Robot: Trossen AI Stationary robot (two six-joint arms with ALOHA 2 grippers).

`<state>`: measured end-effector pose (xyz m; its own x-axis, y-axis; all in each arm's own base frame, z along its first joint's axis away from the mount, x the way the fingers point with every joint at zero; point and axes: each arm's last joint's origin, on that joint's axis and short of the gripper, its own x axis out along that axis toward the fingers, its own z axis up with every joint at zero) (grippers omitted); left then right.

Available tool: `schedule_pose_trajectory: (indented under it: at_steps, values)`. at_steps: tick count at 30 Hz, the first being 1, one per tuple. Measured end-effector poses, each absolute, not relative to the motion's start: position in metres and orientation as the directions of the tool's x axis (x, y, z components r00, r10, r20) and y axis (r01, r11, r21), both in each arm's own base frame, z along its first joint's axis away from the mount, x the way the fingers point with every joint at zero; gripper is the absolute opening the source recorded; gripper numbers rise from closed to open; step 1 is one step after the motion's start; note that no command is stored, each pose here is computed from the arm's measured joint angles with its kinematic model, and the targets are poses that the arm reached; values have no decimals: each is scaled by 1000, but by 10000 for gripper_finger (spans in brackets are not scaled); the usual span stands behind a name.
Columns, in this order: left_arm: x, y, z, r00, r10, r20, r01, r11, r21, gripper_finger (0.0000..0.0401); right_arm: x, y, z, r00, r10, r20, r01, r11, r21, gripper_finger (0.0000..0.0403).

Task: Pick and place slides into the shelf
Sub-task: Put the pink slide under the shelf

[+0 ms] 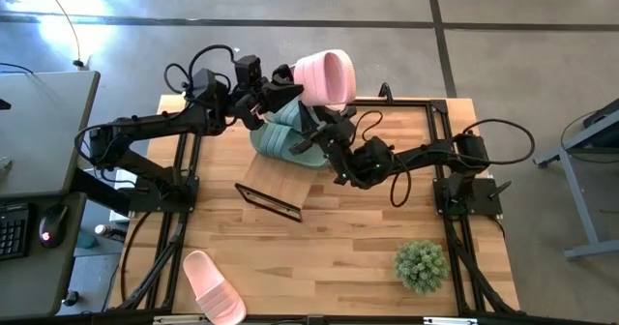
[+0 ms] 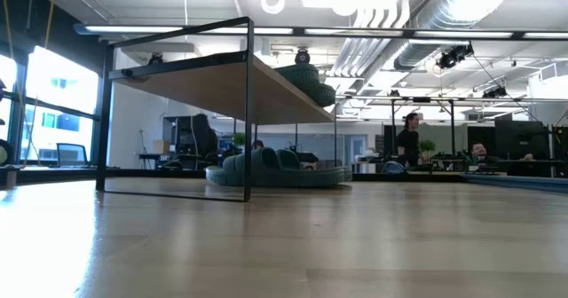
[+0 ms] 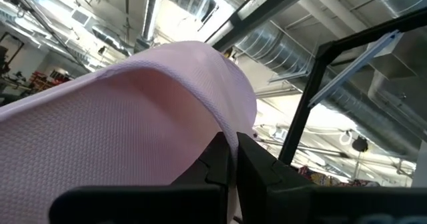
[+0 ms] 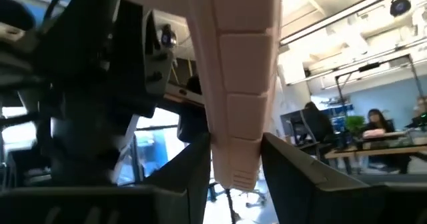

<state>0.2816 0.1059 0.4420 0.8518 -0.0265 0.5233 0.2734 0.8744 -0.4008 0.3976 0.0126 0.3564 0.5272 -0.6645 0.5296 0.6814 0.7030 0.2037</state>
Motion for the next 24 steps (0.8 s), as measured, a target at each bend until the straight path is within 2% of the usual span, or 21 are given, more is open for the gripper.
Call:
schedule_pose_trajectory:
  at_steps: [5, 12, 16, 21, 24]
  values:
    - [285, 107, 440, 855, -21, 519, 267, 874, -405, 0, 398, 5, 356, 519, -675, 525, 648, 711, 273, 122]
    - [284, 108, 440, 856, -14, 517, 254, 883, -396, 0, 400, 1, 355, 543, -642, 542, 613, 744, 266, 130]
    - [285, 108, 439, 858, -16, 514, 255, 882, -397, 0, 400, 2, 355, 546, -641, 540, 638, 736, 228, 170]
    - [289, 108, 434, 874, -25, 484, 259, 868, -423, 0, 400, 0, 354, 510, -705, 494, 681, 681, 269, 228]
    - [288, 107, 435, 867, -31, 496, 267, 871, -413, 0, 399, -1, 354, 507, -704, 497, 678, 682, 274, 246]
